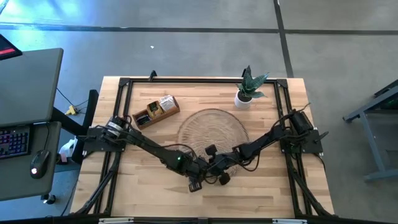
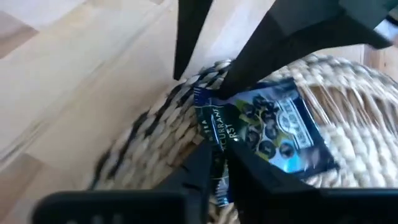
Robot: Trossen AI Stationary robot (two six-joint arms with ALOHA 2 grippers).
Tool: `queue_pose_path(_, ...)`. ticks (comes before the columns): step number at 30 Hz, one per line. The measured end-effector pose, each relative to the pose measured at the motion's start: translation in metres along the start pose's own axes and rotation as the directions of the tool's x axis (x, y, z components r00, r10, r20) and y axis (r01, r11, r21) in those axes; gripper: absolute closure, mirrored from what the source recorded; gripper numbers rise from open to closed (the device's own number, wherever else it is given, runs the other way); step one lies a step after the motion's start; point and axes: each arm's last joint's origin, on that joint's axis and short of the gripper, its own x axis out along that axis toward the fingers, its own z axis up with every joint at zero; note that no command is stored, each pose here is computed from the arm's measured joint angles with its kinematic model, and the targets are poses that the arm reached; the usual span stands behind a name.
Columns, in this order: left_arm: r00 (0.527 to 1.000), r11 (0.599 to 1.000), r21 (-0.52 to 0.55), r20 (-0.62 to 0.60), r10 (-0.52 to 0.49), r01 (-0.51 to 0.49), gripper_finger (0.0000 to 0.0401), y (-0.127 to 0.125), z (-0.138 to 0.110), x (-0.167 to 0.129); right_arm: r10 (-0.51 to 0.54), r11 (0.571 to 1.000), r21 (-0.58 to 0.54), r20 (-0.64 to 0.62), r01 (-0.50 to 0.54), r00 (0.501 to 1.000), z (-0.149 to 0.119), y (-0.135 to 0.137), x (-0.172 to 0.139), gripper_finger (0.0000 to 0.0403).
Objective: Pick & Place Tea
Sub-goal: Put the black tea bag into the left compartment of the wooden organizer
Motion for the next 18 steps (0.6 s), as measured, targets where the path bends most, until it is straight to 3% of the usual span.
queue_pose_path(3,1.000,1.000,-0.002,-0.002,-0.006,0.006,0.0264,0.000,0.000,0.000,-0.032,0.999,-0.016,-0.008,0.032,0.999,0.000,-0.001,0.000,0.0395)
queue_pose_path(12,0.999,1.000,-0.002,-0.033,-0.028,0.028,0.0264,-0.001,-0.001,-0.001,-0.059,0.998,-0.014,-0.022,0.059,0.998,0.005,-0.005,-0.009,0.0399)
queue_pose_path(18,0.998,1.000,-0.005,-0.051,-0.029,0.028,0.0264,0.001,0.000,-0.027,-0.029,0.999,-0.027,-0.046,0.028,0.999,0.015,-0.009,-0.029,0.0400)
